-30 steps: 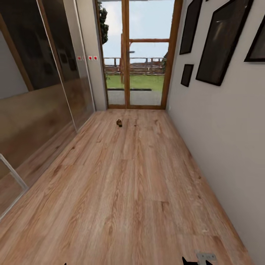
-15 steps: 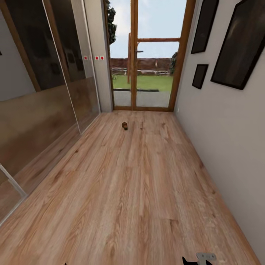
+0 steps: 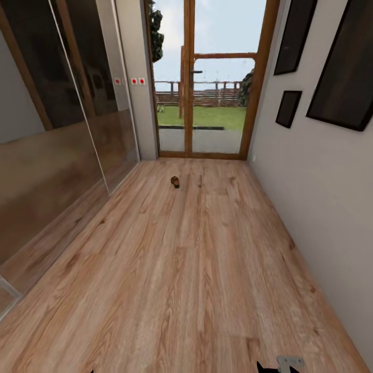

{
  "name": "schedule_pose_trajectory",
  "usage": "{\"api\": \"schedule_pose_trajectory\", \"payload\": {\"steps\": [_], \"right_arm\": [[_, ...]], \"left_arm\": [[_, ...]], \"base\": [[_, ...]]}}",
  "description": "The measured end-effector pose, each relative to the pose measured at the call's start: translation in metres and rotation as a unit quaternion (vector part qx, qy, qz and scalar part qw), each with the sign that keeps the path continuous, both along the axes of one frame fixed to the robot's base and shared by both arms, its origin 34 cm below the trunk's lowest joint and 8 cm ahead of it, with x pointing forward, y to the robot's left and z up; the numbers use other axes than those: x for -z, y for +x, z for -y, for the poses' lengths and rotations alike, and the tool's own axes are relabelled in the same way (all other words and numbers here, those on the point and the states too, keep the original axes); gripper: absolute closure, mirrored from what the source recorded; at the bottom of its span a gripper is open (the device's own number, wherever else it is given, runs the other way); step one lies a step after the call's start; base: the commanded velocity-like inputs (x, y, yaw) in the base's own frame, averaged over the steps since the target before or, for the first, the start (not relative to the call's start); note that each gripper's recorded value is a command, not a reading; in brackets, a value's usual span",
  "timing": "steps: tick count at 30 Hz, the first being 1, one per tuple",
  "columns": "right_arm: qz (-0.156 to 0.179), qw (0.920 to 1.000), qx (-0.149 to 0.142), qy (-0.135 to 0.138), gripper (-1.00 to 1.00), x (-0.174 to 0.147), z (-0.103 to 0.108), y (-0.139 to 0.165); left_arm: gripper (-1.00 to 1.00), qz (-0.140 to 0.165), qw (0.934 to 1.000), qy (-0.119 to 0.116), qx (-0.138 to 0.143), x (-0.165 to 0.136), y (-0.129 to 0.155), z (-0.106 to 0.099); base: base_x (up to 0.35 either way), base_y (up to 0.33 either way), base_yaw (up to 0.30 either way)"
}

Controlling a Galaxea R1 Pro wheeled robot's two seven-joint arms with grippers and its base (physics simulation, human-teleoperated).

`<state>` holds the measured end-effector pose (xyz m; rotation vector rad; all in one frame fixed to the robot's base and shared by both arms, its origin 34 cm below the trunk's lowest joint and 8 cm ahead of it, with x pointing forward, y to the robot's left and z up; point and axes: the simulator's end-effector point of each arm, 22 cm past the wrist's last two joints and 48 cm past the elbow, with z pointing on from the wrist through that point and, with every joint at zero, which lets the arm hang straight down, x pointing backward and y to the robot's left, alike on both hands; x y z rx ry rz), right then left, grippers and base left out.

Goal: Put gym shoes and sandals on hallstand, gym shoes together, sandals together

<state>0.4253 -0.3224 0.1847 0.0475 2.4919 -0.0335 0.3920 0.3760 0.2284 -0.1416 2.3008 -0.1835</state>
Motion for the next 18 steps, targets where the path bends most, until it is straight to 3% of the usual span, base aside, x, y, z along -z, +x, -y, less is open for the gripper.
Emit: {"api": "schedule_pose_trajectory", "payload": {"steps": [18], "right_arm": [[0.000, 1.0000, 0.000, 0.000, -1.00, 0.0000, 0.0002, -0.0001]], "left_arm": [[-1.00, 0.000, 1.0000, 0.000, 0.000, 0.0002, -0.0004, 0.0001]], "base": [[0.339, 0.000, 0.000]]}}
